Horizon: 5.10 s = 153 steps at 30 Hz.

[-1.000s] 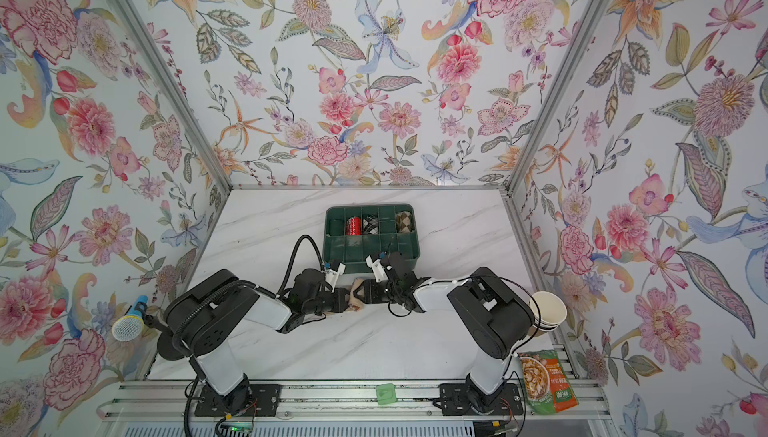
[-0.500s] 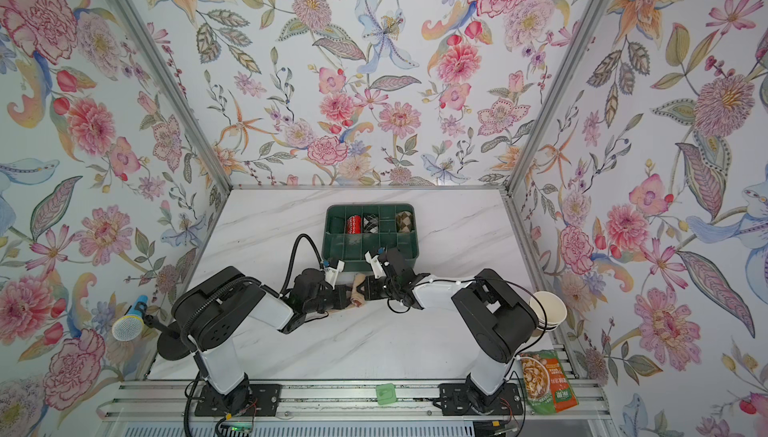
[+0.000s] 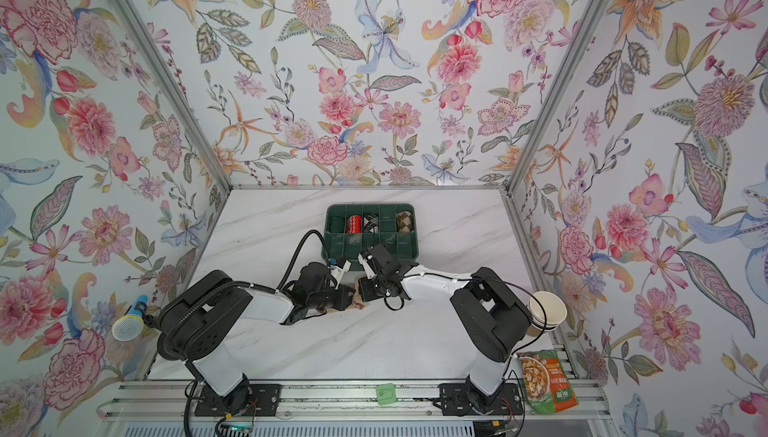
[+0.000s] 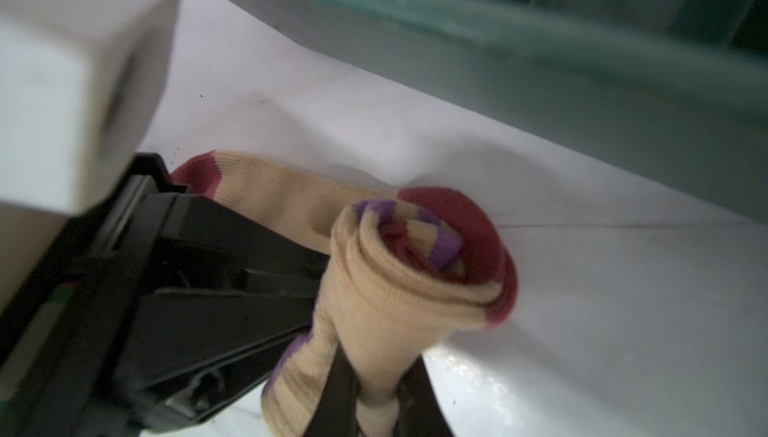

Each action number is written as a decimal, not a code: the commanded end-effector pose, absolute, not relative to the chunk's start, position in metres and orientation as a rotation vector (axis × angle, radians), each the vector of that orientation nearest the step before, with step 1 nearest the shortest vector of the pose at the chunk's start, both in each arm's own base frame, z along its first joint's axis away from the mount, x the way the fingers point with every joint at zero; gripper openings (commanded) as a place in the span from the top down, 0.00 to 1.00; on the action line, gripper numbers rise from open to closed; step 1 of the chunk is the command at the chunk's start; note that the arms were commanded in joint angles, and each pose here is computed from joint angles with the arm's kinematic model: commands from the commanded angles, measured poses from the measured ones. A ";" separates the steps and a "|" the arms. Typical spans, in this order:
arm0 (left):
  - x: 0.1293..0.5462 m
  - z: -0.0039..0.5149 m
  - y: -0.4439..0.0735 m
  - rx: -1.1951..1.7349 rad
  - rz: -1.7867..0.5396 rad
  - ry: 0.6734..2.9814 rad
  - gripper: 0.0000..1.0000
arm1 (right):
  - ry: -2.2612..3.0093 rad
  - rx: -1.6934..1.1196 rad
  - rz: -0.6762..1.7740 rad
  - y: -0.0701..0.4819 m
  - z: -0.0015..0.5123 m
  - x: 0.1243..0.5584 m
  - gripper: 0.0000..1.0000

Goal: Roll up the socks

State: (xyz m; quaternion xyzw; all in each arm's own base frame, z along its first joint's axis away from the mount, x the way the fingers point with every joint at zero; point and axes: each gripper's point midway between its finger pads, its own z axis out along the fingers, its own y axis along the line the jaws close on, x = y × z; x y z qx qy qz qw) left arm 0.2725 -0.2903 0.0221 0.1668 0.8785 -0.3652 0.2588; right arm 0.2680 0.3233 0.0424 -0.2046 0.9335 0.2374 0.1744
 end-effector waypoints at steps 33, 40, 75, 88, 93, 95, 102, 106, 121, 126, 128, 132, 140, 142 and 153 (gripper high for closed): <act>0.254 0.055 -0.268 0.549 -0.952 2.376 0.98 | 2.784 -0.740 0.480 0.321 0.006 0.241 0.98; 0.257 0.043 -0.268 0.559 -0.927 2.404 0.98 | 2.777 -0.739 0.494 0.323 0.009 0.241 0.95; 0.244 -0.001 -0.257 0.584 -0.798 2.541 1.00 | 2.468 -0.433 1.054 0.317 0.091 0.262 0.57; 0.245 0.002 -0.258 0.580 -0.812 2.530 1.00 | 2.444 -0.482 1.202 0.339 0.089 0.262 0.83; 0.246 0.008 -0.261 0.577 -0.840 2.513 1.00 | 2.489 -0.475 1.200 0.341 0.074 0.262 0.85; 0.246 0.009 -0.262 0.577 -0.846 2.510 1.00 | 2.504 -0.472 1.198 0.341 0.068 0.261 0.86; 0.246 0.008 -0.263 0.578 -0.861 2.512 0.99 | 2.528 -0.460 1.214 0.345 0.052 0.263 0.86; 0.245 0.006 -0.263 0.580 -0.859 2.521 0.99 | 2.549 -0.449 1.201 0.345 0.042 0.266 0.87; 0.242 -0.001 -0.261 0.587 -0.852 2.541 1.00 | 2.481 -0.455 1.279 0.335 0.083 0.256 0.63; 0.239 -0.008 -0.259 0.578 -0.861 2.557 1.00 | 2.530 -0.386 1.222 0.316 0.076 0.250 0.63; 0.238 -0.010 -0.257 0.576 -0.858 2.564 1.00 | 2.578 -0.345 1.167 0.307 0.065 0.249 0.63; 0.237 -0.011 -0.256 0.579 -0.853 2.566 1.00 | 2.629 -0.303 1.129 0.301 0.051 0.247 0.62; 0.235 -0.017 -0.252 0.565 -0.858 2.581 1.00 | 2.598 -0.240 1.235 0.303 0.044 0.246 0.62; 0.234 -0.019 -0.251 0.561 -0.865 2.584 1.00 | 2.599 -0.228 1.251 0.302 0.041 0.244 0.62; 0.230 -0.022 -0.250 0.544 -0.891 2.587 1.00 | 2.570 -0.199 1.353 0.314 0.031 0.248 0.61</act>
